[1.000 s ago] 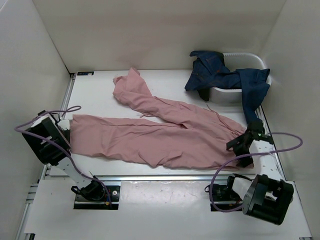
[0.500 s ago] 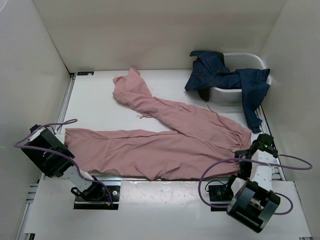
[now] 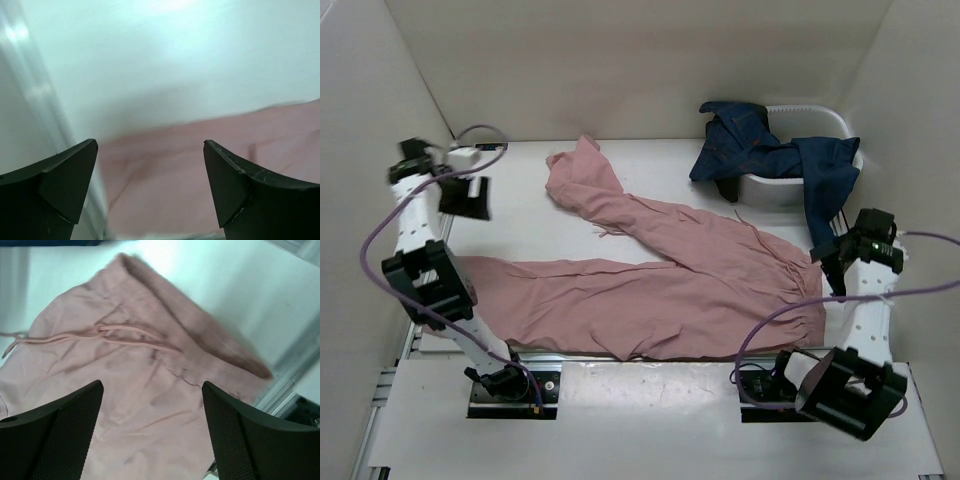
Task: Fold and stack the trousers
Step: Flatten the trousers out
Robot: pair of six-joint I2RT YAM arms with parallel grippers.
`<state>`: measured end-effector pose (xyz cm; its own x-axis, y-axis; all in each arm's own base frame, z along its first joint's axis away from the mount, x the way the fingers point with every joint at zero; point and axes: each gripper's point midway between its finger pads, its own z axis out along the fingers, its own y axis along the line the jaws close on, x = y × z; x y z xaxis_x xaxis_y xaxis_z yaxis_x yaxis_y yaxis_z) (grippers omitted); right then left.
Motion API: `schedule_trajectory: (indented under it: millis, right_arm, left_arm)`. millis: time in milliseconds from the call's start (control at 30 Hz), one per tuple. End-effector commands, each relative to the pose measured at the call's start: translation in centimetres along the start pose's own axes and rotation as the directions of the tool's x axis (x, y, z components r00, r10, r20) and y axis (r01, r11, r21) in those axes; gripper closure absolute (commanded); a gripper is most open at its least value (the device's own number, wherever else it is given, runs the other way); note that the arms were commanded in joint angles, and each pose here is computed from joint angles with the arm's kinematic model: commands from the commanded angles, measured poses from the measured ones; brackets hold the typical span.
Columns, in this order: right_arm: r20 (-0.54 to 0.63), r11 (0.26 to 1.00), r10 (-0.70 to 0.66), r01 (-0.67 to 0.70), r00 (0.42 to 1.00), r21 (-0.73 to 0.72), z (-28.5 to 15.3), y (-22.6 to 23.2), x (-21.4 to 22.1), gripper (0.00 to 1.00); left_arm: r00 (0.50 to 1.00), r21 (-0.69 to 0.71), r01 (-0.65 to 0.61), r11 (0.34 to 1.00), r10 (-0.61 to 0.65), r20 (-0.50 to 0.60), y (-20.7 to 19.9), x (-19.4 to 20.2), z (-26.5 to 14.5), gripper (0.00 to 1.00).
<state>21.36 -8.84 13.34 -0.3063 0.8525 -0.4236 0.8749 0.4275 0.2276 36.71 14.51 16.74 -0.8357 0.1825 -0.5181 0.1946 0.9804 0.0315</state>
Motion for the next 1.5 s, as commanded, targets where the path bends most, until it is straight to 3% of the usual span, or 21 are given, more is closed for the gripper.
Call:
schedule_trajectory:
  millis: [0,33,167,300,400,533,600,633,667,700,767,867,900,967,1000,1067,1133,1200,1300,1367,1467]
  right_arm:
    - [0.017,0.988,-0.134,0.135,0.991,-0.069,0.8,4.1,-1.3,0.14]
    - [0.012,0.984,-0.163,0.163,0.987,-0.076,1.1,4.9,-1.3,0.14]
    - [-0.065,0.979,-0.202,0.201,0.977,-0.022,5.0,6.6,-1.0,0.11]
    - [-0.107,0.975,-0.223,0.222,0.969,-0.019,8.2,8.0,-0.2,0.11]
    - [-0.125,0.968,-0.246,0.25,0.961,0.013,9.6,8.1,0.4,0.11]
    - [-0.179,0.954,-0.263,0.283,0.948,0.096,11.3,7.3,1.3,0.09]
    - [-0.169,0.95,-0.267,0.288,0.949,0.117,11.4,7.4,1.2,0.08]
    - [-0.168,0.947,-0.269,0.292,0.948,0.133,11.7,7.1,1.2,0.08]
    - [-0.167,0.95,-0.259,0.282,0.951,0.135,11.7,7.2,1.2,0.1]
    - [-0.175,0.948,-0.26,0.285,0.95,0.141,12.1,6.9,1.5,0.13]
    - [-0.202,0.946,-0.259,0.29,0.944,0.142,12.4,6.6,2.2,0.22]
    - [-0.262,0.948,-0.254,0.294,0.931,0.125,13.1,6.2,3.9,0.52]
    - [-0.263,0.945,-0.265,0.304,0.928,0.119,13.0,6.5,4.2,0.58]
    - [-0.256,0.942,-0.285,0.32,0.924,0.104,12.9,6.4,4.6,0.74]
    - [-0.251,0.937,-0.308,0.339,0.918,0.09,12.6,6.7,4.8,0.78]
    - [-0.238,0.927,-0.339,0.366,0.91,0.078,12.2,7.1,4.8,0.86]
    - [-0.226,0.91,-0.388,0.411,0.893,0.06,11.8,7.5,5.0,0.86]
    - [-0.207,0.901,-0.413,0.431,0.887,0.05,11.2,8.2,4.6,0.74]
    - [-0.17,0.885,-0.455,0.466,0.874,0.025,10.0,9.5,3.9,0.57]
    - [-0.142,0.873,-0.484,0.488,0.864,-0.001,9.2,10.6,3.2,0.51]
    - [-0.105,0.869,-0.494,0.495,0.863,-0.023,8.6,11.9,2.1,0.46]
  left_arm:
    - [0.998,0.255,-0.025,0.967,0.012,0.054,-8.5,-5.5,4.7,0.0]
    - [0.996,0.298,-0.07,0.952,0.053,0.066,-11.1,-7.3,5.6,0.0]
    - [0.981,0.384,-0.149,0.911,0.087,0.172,-15.0,-14.7,9.6,0.0]
    - [0.97,0.333,-0.187,0.924,0.121,0.209,-17.0,-17.2,13.9,0.0]
    - [0.959,0.34,-0.242,0.909,0.171,0.225,-19.5,-17.5,16.3,0.0]
    - [0.965,0.306,-0.262,0.915,0.241,0.106,-20.1,-13.8,20.9,0.03]
    - [0.965,0.313,-0.257,0.914,0.259,0.038,-20.0,-11.0,22.1,0.28]
    - [0.962,0.311,-0.27,0.911,0.269,0.047,-20.0,-11.0,20.9,0.64]
    - [0.957,0.303,-0.285,0.909,0.288,0.035,-19.8,-10.2,20.5,0.81]
    - [0.954,0.3,-0.288,0.909,0.299,0.012,-19.7,-8.9,19.3,0.86]
    - [0.937,0.284,-0.331,0.9,0.349,-0.013,-19.2,-7.0,18.0,0.86]
    - [0.91,0.271,-0.371,0.888,0.405,-0.083,-17.8,-1.9,15.1,0.86]
    - [0.893,0.303,-0.364,0.881,0.423,-0.155,-18.0,2.0,14.6,0.86]
    - [0.879,0.297,-0.394,0.87,0.451,-0.153,-17.7,3.4,11.7,0.86]
    - [0.863,0.324,-0.4,0.857,0.472,-0.184,-17.6,5.6,11.0,0.8]
    - [0.863,0.352,-0.401,0.846,0.478,-0.165,-18.4,6.2,8.2,0.45]
    - [0.883,0.34,-0.398,0.852,0.457,-0.11,-18.2,4.9,6.7,0.24]
    - [0.913,0.322,-0.381,0.867,0.407,-0.016,-18.4,2.1,4.5,0.07]
    - [0.932,0.256,-0.358,0.898,0.329,0.15,-17.0,-4.4,2.1,0.0]
    - [0.946,0.214,-0.303,0.929,0.266,0.186,-15.9,-7.4,2.3,0.0]
    - [0.966,0.186,-0.234,0.954,0.206,0.156,-14.4,-10.1,5.2,0.0]
